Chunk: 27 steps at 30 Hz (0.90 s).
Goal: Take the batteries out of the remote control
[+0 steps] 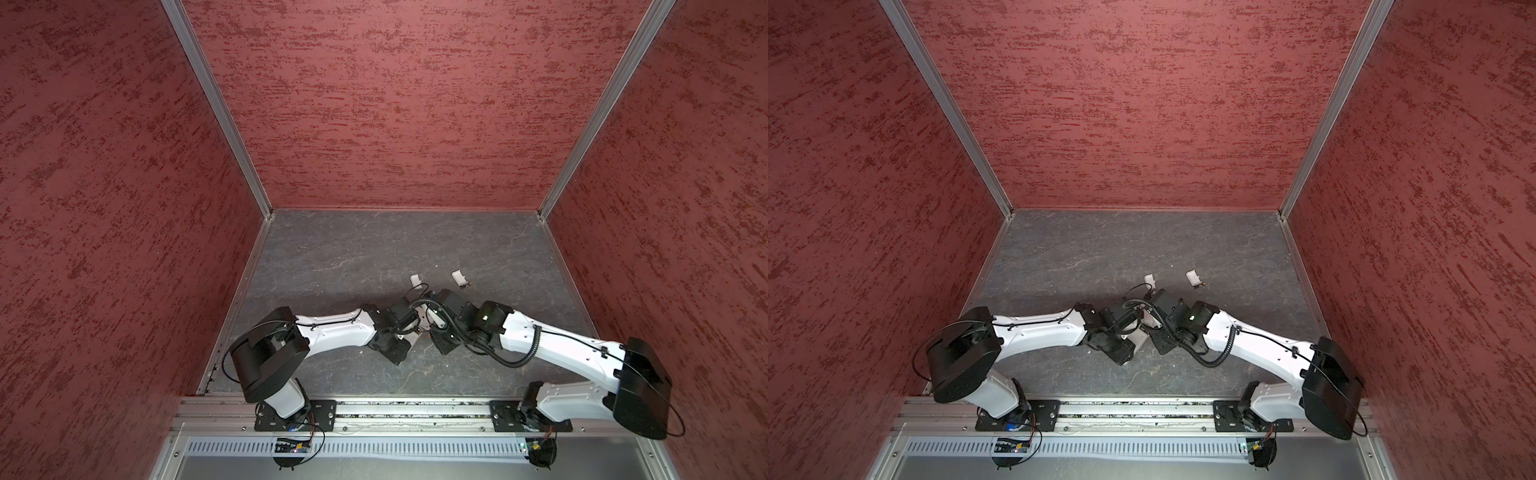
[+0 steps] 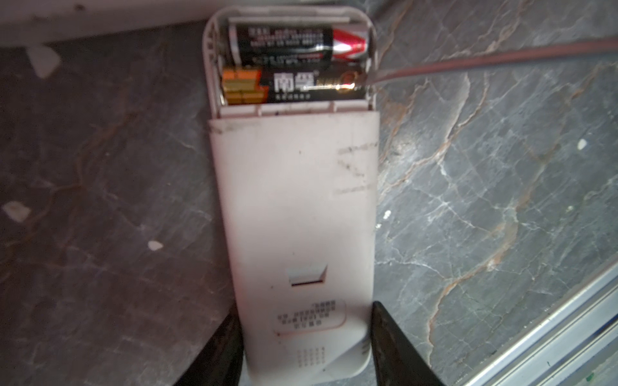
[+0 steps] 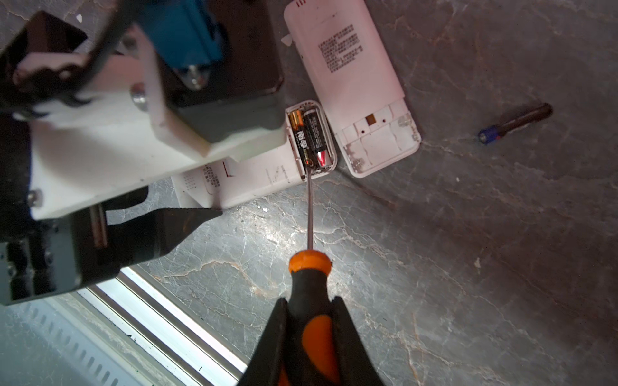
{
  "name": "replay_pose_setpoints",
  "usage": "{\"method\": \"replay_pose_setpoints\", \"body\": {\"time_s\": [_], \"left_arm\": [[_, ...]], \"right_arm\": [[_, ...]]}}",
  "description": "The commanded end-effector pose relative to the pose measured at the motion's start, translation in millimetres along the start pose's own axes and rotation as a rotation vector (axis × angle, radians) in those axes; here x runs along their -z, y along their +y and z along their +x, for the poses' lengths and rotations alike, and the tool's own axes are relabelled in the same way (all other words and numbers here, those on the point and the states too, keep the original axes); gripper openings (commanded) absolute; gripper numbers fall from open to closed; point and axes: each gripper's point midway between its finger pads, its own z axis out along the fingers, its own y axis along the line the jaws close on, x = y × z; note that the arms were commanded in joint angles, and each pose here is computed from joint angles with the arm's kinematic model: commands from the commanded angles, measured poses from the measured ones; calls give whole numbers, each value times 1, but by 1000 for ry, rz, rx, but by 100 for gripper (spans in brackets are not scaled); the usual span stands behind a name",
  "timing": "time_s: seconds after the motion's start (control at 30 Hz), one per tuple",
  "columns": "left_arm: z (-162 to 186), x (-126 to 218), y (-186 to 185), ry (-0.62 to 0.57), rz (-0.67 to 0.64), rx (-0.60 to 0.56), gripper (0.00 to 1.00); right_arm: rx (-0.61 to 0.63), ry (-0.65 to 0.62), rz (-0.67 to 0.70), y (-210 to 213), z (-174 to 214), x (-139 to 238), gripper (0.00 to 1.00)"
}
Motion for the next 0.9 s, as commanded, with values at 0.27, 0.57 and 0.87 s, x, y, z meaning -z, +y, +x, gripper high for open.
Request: {"method": "replay_pose_setpoints", "body": {"time_s": [0.27, 0.57, 0.87], "left_arm": [[-15, 25, 17, -74, 22, 161, 69], [-72, 121, 29, -391, 369, 562, 68], [-135, 192, 46, -570, 746, 836, 54]], "right_arm": [[-27, -158, 30, -6, -33, 14, 0], [-10, -414, 17, -2, -90, 41, 0], [92, -724, -13, 17, -158, 76, 0]]}}
